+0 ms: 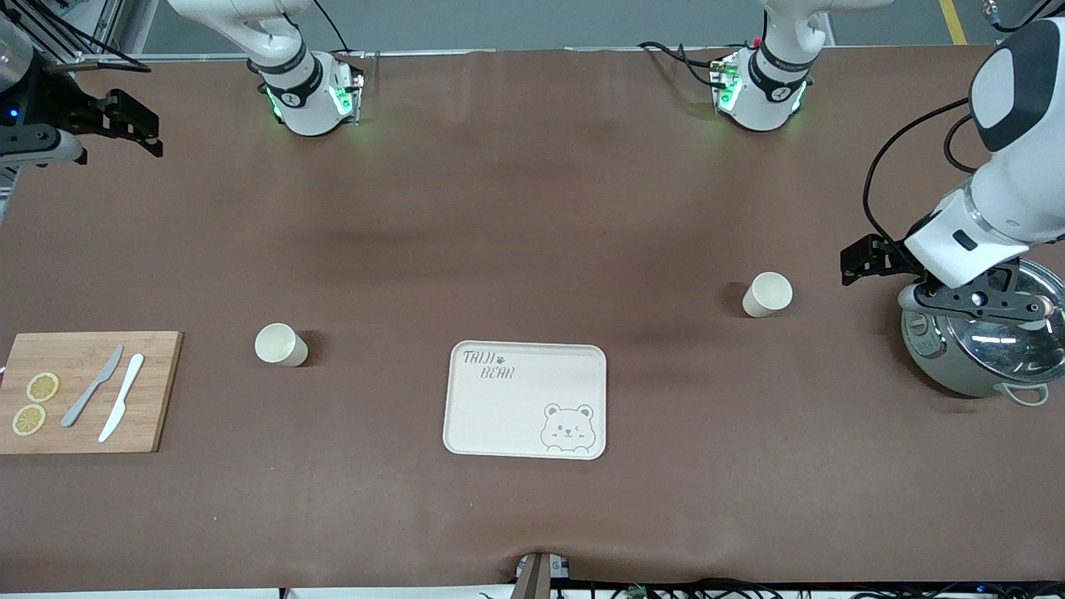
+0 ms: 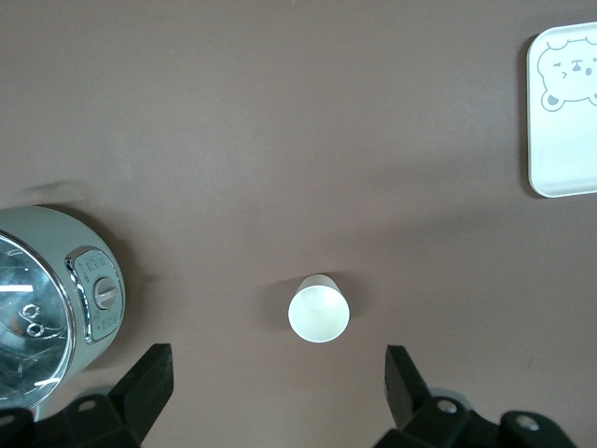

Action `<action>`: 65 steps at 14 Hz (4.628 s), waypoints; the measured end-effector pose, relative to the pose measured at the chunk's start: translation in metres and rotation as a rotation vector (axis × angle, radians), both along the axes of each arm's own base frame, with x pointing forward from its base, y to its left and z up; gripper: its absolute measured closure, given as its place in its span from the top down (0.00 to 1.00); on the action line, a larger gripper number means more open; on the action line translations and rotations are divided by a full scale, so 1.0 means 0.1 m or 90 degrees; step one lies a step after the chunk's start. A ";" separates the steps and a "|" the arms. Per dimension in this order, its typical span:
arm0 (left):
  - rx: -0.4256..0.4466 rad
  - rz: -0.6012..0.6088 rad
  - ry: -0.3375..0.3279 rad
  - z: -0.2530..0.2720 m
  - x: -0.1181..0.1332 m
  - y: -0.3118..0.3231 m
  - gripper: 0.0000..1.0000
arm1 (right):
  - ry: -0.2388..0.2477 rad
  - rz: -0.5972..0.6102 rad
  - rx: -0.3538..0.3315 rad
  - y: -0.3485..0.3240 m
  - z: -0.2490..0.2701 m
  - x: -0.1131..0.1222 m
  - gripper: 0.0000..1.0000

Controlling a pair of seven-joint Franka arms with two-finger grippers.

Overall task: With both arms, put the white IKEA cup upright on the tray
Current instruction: 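Lower the left gripper over the white paper cup beside the pot, then close the left gripper on the cup rim and lift it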

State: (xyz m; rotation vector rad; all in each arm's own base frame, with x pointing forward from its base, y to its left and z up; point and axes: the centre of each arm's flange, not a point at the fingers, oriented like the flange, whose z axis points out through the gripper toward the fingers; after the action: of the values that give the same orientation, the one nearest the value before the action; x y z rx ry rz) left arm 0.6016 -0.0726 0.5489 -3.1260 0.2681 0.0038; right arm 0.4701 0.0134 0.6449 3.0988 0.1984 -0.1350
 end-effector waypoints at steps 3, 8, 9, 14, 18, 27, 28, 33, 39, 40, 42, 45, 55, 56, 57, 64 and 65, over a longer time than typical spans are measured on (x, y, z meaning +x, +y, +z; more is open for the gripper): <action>0.000 0.000 -0.003 0.02 0.00 0.00 1.00 | -0.026 0.000 -0.006 -0.02 0.02 0.07 1.00; -0.002 -0.017 0.001 -0.03 -0.02 -0.16 1.00 | -0.042 -0.019 -0.008 -0.17 0.00 0.15 1.00; -0.003 -0.023 -0.002 -0.10 -0.02 -0.21 1.00 | -0.046 -0.027 -0.008 -0.18 0.00 0.16 1.00; -0.006 -0.041 -0.044 -0.62 -0.09 -0.15 1.00 | -0.044 -0.100 -0.012 -0.19 -0.05 0.20 1.00; -0.004 -0.065 -0.043 -1.01 -0.18 -0.01 1.00 | -0.035 -0.097 -0.014 -0.16 -0.13 0.25 1.00; -0.004 -0.070 -0.070 -1.80 -0.51 0.14 1.00 | -0.033 -0.063 -0.017 -0.01 -0.15 0.26 1.00; -0.004 -0.072 -0.068 -1.90 -0.56 0.21 1.00 | -0.031 -0.063 -0.017 -0.01 -0.16 0.27 1.00; 0.000 -0.074 -0.045 -2.13 -0.66 0.64 1.00 | -0.029 -0.066 -0.018 -0.04 -0.17 0.28 1.00; -0.004 -0.080 -0.062 -2.57 -0.82 0.59 1.00 | -0.035 -0.083 -0.018 -0.18 -0.10 0.28 1.00; -0.004 -0.080 -0.064 -2.64 -0.86 0.58 1.00 | -0.035 -0.081 -0.018 -0.17 -0.09 0.28 1.00; -0.006 -0.082 -0.066 -2.75 -0.92 0.57 1.00 | -0.034 -0.081 -0.018 -0.16 -0.03 0.26 1.00; -0.010 -0.090 -0.065 -2.80 -0.97 0.46 1.00 | -0.044 -0.075 -0.017 -0.16 0.02 0.27 1.00; -0.026 -0.088 -0.084 -3.08 -1.16 0.33 1.00 | -0.054 -0.027 -0.010 -0.15 -0.01 0.34 1.00; -0.027 -0.087 -0.084 -3.10 -1.17 0.33 1.00 | -0.058 -0.029 0.001 -0.14 0.00 0.35 1.00; -0.027 -0.086 -0.083 -3.13 -1.18 0.34 1.00 | -0.059 -0.033 0.016 -0.14 -0.01 0.35 1.00; -0.031 -0.083 -0.087 -3.29 -1.18 0.35 1.00 | -0.056 -0.076 0.036 -0.25 -0.10 0.37 1.00; -0.031 -0.082 -0.087 -3.31 -1.18 0.35 1.00 | -0.054 -0.076 0.035 -0.25 -0.12 0.37 1.00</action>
State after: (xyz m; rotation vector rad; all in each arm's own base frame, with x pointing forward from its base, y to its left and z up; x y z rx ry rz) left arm 0.4835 -0.0372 0.2183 -3.1315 0.4730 -0.2181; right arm 0.5076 -0.0113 0.6330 3.1634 0.0155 -0.0013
